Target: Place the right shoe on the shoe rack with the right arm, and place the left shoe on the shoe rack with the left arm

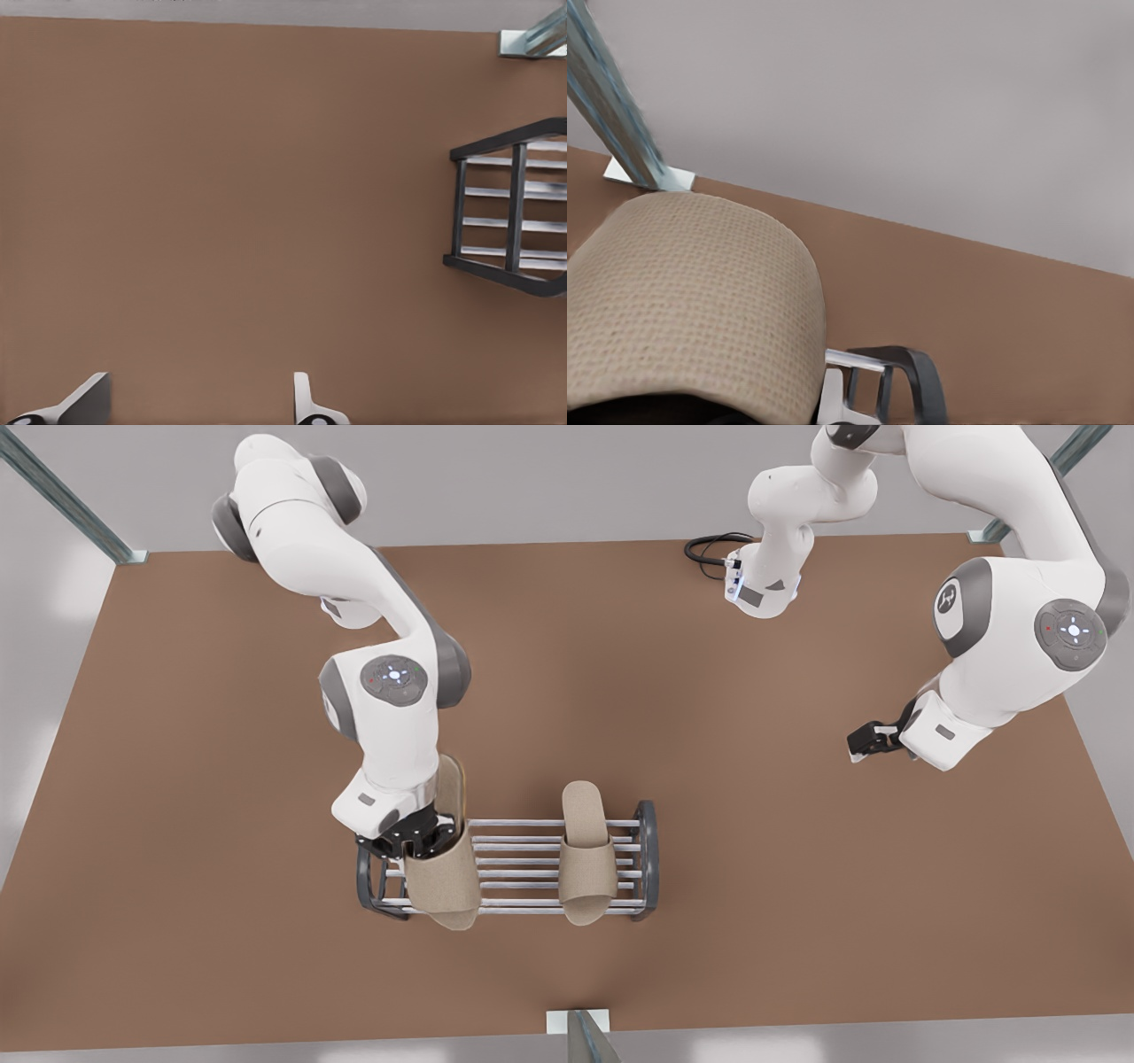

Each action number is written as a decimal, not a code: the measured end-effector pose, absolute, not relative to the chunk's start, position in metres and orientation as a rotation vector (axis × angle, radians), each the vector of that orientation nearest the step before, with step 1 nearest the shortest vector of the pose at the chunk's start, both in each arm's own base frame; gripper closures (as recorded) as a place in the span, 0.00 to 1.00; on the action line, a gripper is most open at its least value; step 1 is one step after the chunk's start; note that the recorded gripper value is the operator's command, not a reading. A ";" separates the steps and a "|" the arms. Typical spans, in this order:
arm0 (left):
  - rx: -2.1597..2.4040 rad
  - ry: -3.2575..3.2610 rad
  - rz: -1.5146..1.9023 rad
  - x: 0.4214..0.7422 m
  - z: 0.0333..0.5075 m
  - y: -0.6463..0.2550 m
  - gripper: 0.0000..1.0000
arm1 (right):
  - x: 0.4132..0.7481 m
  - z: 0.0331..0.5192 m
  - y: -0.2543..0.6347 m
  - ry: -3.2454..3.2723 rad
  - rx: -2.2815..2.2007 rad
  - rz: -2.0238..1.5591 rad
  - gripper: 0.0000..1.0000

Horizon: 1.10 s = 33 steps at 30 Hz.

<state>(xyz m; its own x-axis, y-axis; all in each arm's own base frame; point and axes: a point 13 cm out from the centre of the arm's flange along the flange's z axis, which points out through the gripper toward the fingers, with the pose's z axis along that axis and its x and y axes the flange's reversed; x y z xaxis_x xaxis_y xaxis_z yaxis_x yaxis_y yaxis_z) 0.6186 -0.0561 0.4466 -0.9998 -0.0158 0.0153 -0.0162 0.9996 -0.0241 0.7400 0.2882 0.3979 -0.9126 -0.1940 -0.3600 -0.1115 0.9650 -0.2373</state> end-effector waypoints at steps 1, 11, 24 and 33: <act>0.012 -3.127 0.038 0.619 0.446 -0.057 0.00 | 0.740 0.386 0.285 2.743 -0.166 -0.324 0.79; -0.068 -3.128 0.024 0.622 0.440 -0.057 0.00 | 0.727 0.347 0.322 2.721 0.218 -0.335 0.79; -0.127 -3.131 -0.014 0.626 0.436 -0.053 0.00 | 0.694 0.265 0.328 2.733 0.414 -0.347 0.79; -0.147 -3.132 -0.024 0.627 0.436 -0.052 0.00 | 0.678 0.237 0.324 2.687 0.407 -0.338 0.00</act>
<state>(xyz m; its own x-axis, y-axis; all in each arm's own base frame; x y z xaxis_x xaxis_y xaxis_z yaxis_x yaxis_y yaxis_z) 0.6267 -0.0515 0.4360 -0.9956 0.0934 0.0067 0.0935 0.9955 0.0152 0.6779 0.3237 0.2367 -0.8776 0.2317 -0.4196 0.3284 0.9283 -0.1744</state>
